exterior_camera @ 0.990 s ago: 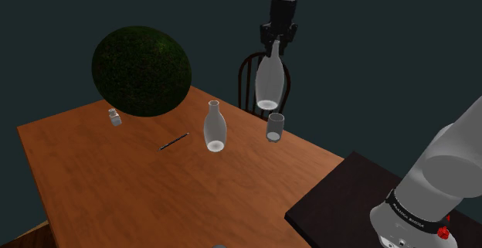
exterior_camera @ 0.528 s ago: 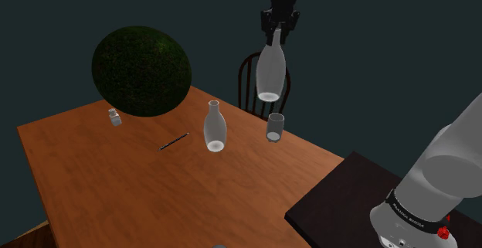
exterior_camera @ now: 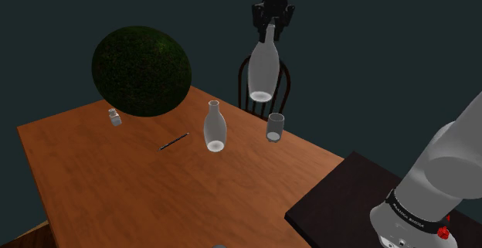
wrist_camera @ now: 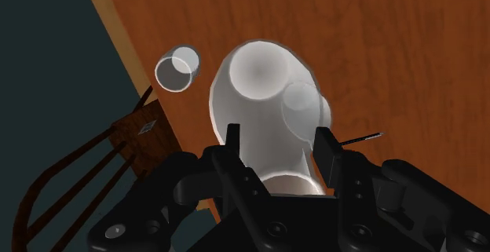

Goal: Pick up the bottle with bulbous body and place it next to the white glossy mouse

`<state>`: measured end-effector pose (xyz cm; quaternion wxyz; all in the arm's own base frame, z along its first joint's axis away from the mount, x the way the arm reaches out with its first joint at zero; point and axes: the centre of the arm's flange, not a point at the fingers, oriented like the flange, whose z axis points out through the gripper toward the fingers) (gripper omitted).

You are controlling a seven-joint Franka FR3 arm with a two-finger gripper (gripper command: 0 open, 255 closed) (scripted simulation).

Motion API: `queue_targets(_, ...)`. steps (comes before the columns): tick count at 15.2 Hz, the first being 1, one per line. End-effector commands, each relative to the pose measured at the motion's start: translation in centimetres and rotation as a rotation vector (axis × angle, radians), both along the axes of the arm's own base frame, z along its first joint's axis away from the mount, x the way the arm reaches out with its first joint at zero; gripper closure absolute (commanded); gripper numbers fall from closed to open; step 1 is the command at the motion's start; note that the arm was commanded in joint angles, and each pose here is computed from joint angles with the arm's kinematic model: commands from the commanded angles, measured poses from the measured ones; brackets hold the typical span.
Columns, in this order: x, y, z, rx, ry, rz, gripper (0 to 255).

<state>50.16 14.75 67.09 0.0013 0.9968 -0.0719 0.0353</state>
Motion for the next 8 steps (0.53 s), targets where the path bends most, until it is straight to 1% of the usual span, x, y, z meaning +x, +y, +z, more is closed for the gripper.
queue_targets(1,-1.1,2.5,0.0,0.000,-0.001,-0.001,255)
queue_targets(8,-4.1,11.3,0.0,0.000,-0.001,-0.001,255)
